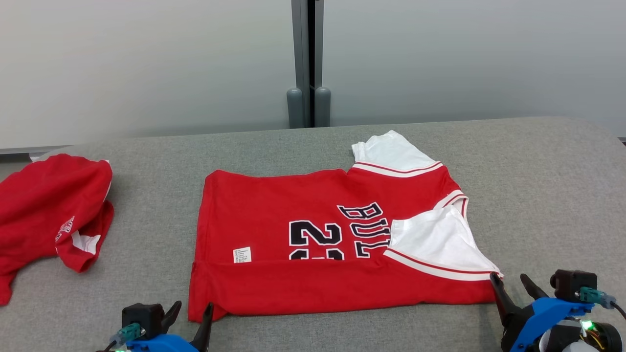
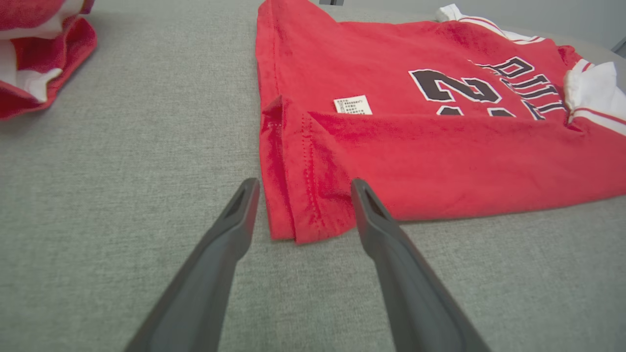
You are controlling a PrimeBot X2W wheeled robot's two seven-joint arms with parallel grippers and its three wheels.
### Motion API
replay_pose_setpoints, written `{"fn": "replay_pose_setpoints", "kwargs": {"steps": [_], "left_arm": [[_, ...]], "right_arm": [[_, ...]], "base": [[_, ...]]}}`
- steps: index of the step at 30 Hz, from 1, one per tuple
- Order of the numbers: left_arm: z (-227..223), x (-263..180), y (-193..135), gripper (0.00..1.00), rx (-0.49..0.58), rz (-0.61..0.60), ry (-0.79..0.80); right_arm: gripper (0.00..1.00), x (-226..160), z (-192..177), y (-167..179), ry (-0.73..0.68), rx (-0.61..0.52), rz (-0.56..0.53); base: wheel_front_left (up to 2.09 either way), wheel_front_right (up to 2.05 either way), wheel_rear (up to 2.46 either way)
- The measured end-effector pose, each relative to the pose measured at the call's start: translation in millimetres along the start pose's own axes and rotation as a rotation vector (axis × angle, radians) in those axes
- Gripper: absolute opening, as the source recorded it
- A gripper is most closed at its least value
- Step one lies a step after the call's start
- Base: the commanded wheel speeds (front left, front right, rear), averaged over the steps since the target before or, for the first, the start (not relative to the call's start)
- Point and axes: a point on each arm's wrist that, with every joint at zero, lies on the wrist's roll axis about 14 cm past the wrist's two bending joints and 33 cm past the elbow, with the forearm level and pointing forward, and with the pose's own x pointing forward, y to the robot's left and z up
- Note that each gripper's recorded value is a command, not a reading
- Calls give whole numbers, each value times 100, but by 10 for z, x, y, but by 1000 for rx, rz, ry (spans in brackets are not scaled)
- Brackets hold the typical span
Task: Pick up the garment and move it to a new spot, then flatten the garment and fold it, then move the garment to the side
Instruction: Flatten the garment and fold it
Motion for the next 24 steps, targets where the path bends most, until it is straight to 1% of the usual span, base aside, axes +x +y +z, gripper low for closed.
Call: {"fn": "replay_pose_setpoints", "kwargs": {"steps": [4,10,14,18,19,20,21,22,23,24], "left_arm": [[-98,40,17,100,-4,-8,77],[-227,86,78,100,-11,-2,186],[-197,151,95,100,-7,-9,209],[-329,162,50,100,-14,-35,296],[-331,174,54,100,-19,-34,307],[-322,186,56,100,-20,-34,311],[-319,192,54,89,-20,-34,313],[-319,196,53,62,-22,-36,314],[-314,199,57,26,-27,-36,314],[-315,201,49,0,-29,-43,317]], "right_arm": [[100,77,-112,0,77,19,-10],[100,153,-310,107,188,17,10],[100,201,-347,110,221,36,6],[100,234,-401,144,265,43,11],[91,241,-402,158,271,42,15],[58,245,-404,168,276,42,18],[47,246,-406,174,278,43,21],[28,249,-405,182,278,46,23],[0,252,-400,195,277,46,27],[0,255,-397,215,276,48,33]], "base": [[0,0,0],[0,0,0],[0,0,0],[0,0,0],[0,0,0],[0,0,0],[0,0,0],[0,0,0],[0,0,0],[0,0,0]]}}
